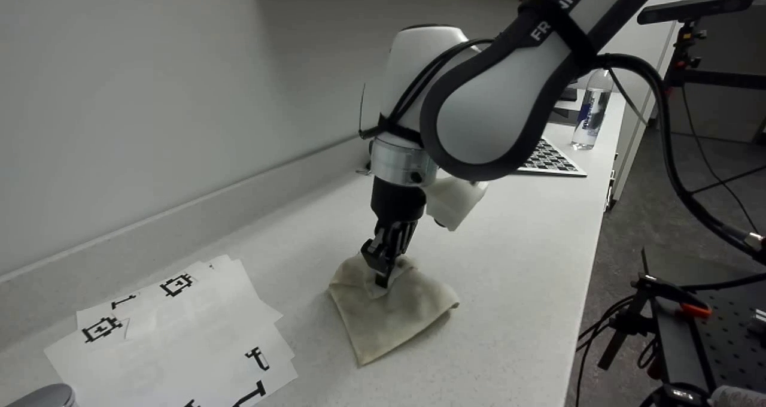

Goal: Use the towel to wipe the countertop

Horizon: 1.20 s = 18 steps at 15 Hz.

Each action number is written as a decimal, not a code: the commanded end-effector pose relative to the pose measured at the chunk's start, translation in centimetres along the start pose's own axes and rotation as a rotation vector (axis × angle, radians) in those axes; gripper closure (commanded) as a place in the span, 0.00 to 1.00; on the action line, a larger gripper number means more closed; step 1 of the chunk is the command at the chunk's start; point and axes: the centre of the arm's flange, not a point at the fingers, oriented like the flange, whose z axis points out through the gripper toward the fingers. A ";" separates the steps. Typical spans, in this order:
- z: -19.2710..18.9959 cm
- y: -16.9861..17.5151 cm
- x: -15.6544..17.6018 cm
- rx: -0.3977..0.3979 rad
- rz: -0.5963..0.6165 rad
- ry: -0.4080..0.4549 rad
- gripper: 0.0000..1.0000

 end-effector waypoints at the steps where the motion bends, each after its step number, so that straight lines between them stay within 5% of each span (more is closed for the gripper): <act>1: -3.8 0.4 -0.6 -0.027 -0.105 -0.028 0.64; 10: -10.9 -1.0 -0.9 -0.028 -0.208 0.055 0.01; 18: -14.5 -0.1 -3.9 -0.009 -0.154 0.086 0.00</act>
